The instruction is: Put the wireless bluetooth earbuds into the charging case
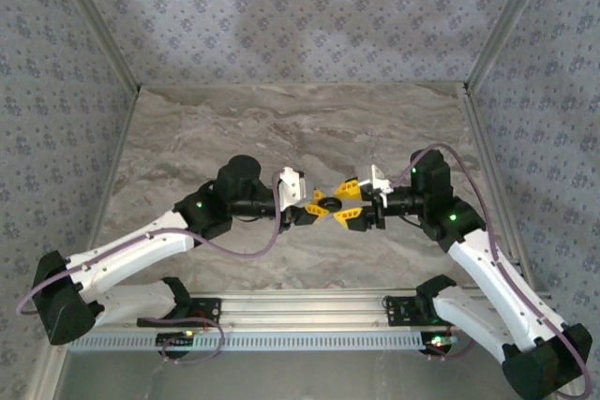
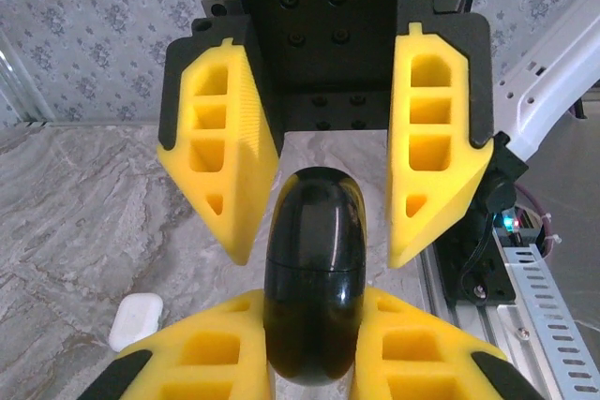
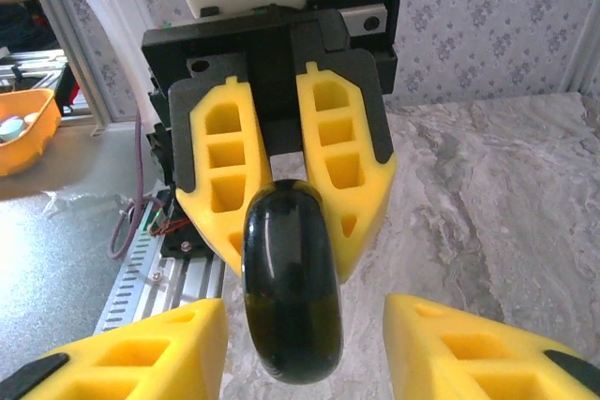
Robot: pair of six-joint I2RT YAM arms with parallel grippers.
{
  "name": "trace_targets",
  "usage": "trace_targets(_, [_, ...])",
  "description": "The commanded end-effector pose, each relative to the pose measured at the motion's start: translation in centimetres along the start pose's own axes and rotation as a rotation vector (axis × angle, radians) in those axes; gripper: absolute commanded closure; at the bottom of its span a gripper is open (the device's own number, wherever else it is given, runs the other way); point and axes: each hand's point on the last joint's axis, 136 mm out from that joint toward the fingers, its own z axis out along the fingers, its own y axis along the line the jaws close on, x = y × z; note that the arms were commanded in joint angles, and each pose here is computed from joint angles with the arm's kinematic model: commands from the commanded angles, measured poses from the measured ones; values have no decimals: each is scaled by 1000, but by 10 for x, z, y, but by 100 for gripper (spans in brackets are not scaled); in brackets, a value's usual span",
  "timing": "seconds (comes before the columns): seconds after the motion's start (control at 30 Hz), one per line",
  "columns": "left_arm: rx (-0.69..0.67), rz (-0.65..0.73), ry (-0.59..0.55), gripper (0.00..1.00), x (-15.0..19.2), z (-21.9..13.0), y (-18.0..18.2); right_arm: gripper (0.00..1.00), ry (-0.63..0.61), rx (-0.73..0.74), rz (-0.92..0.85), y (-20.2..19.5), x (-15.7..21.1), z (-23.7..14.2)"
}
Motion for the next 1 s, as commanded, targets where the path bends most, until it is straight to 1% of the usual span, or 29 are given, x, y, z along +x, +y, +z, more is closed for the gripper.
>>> trace_targets(0.0, [4, 15, -62, 89, -16, -6, -3, 56, -39, -46, -11, 8, -13, -3])
trace_targets(0.07, [3, 14, -64, 89, -16, -6, -3, 63, -38, -49, -8, 9, -13, -3])
trace_targets(0.17, [0, 15, -67, 89, -17, -6, -2, 76, -41, -50, -11, 9, -15, -3])
trace_targets(0.2, [-2, 16, -67, 89, -17, -6, -2, 79, -41, -52, -11, 9, -16, -3])
trace_targets(0.27, [-8, 16, -65, 87, -17, -6, 0, 82, -37, -56, -17, 10, -16, -4])
trace_targets(0.33, [-18, 16, -56, 82, -15, -7, 1, 83, -23, -55, -24, 11, -16, -5])
trace_targets(0.43, [-35, 36, -17, 70, -11, -10, 2, 84, 31, -43, -40, 12, -11, -7])
trace_targets(0.5, [-51, 59, 29, 61, -5, -15, 3, 85, 84, -10, -52, 9, -5, -9])
trace_targets(0.63, [-56, 98, 120, 50, 6, -21, 2, 86, 151, 50, -77, 2, 0, -12])
trace_targets(0.73, [-39, 108, 159, 47, 12, -23, -1, 86, 190, 58, -87, 3, 5, -12])
trace_targets(0.97, [-5, 110, 164, 48, 12, -16, -4, 86, 225, 19, -98, 9, 6, -4])
